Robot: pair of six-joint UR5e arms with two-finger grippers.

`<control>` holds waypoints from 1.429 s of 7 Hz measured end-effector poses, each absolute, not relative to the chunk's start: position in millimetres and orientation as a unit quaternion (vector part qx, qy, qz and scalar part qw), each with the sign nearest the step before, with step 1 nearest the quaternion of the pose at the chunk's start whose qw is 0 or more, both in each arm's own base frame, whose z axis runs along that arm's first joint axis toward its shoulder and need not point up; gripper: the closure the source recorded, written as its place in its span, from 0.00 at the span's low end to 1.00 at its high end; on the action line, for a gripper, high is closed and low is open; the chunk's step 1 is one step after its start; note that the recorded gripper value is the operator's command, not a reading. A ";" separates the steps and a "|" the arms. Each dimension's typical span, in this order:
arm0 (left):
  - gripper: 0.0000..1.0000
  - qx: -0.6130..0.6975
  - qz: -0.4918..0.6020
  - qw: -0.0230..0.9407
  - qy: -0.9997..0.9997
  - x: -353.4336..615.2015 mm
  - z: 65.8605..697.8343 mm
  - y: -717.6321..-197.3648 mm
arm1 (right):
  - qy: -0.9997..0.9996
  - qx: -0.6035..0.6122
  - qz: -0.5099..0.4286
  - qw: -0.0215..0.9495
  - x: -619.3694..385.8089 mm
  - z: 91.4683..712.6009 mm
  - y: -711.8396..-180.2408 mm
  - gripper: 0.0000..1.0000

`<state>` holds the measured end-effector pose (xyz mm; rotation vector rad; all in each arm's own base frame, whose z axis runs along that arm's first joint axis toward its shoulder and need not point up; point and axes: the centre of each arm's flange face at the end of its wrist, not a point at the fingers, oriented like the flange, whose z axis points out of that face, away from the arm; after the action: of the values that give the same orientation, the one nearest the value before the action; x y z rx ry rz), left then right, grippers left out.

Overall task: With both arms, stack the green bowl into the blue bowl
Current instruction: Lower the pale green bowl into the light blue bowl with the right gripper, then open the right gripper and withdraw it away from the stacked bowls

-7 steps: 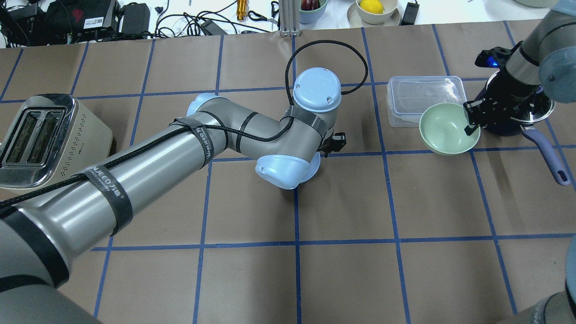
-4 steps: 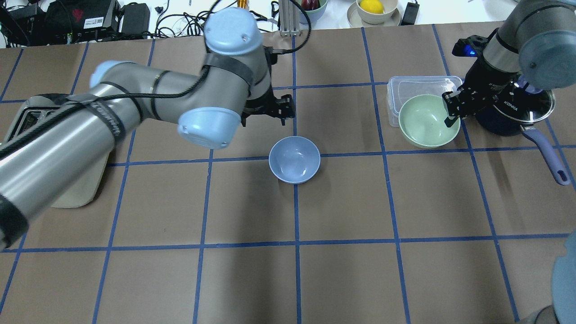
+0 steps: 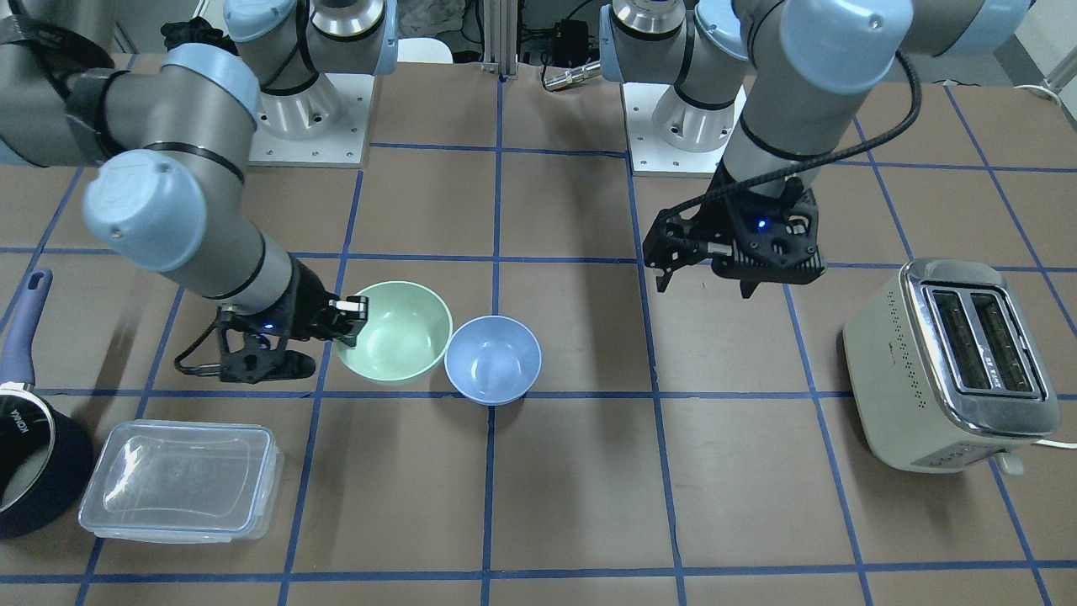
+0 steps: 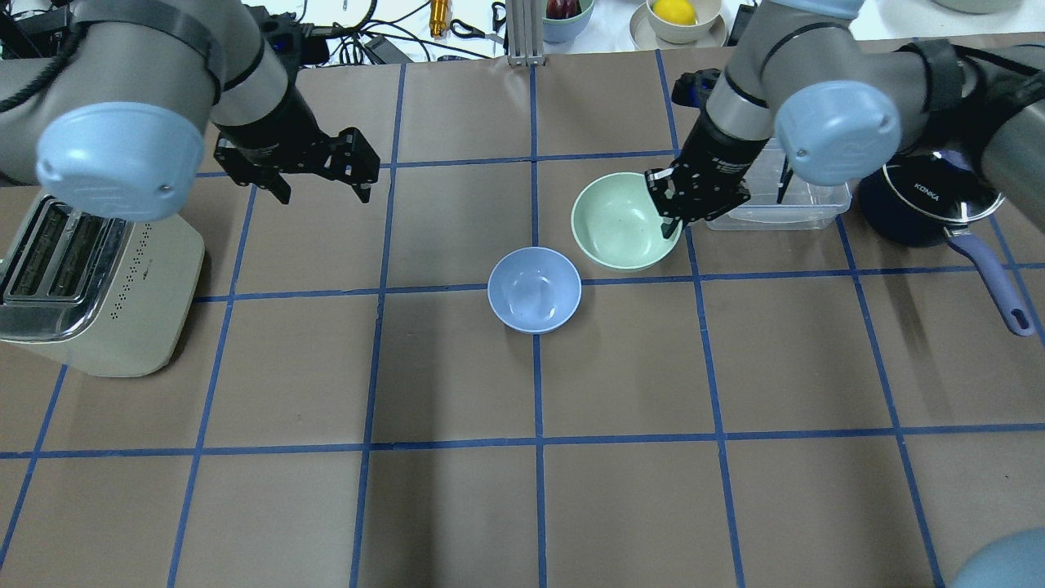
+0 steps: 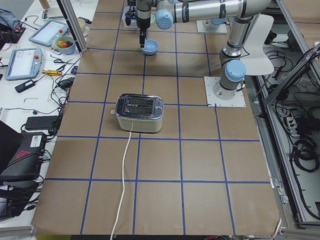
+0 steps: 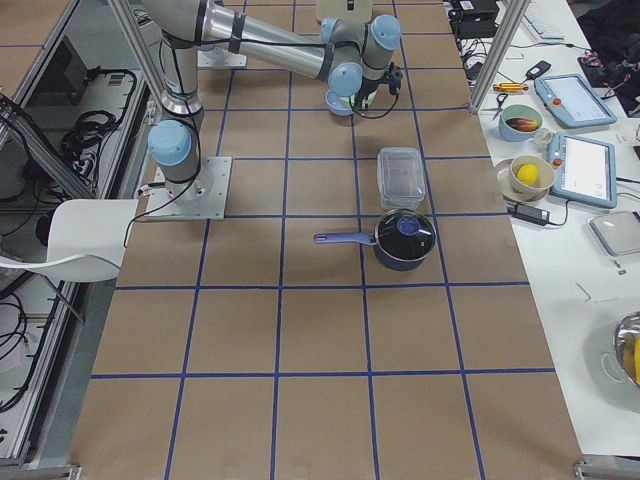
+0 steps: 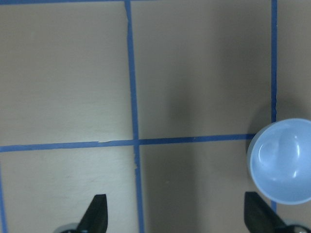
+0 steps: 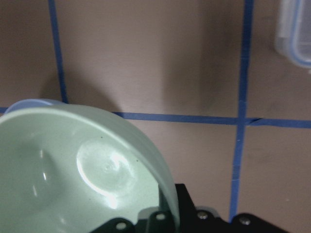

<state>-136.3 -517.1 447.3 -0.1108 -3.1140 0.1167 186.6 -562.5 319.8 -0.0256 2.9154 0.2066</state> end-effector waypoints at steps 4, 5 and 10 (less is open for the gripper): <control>0.00 -0.041 0.041 0.013 -0.998 -110.3 485.3 -494.0 | 0.990 -0.031 0.097 0.100 267.8 262.7 -540.8 0.94; 0.00 -0.036 0.043 0.012 -0.998 -109.0 486.7 -502.5 | 0.989 -0.031 0.097 0.103 269.4 252.9 -539.2 0.72; 0.00 -0.030 0.031 0.012 -0.999 -109.4 488.9 -528.2 | 0.991 -0.025 0.078 0.107 260.2 259.9 -550.4 0.00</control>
<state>-109.4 -528.2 488.9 -0.0926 -3.1156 0.0969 260.2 -550.4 259.9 -0.0747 2.9174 0.2300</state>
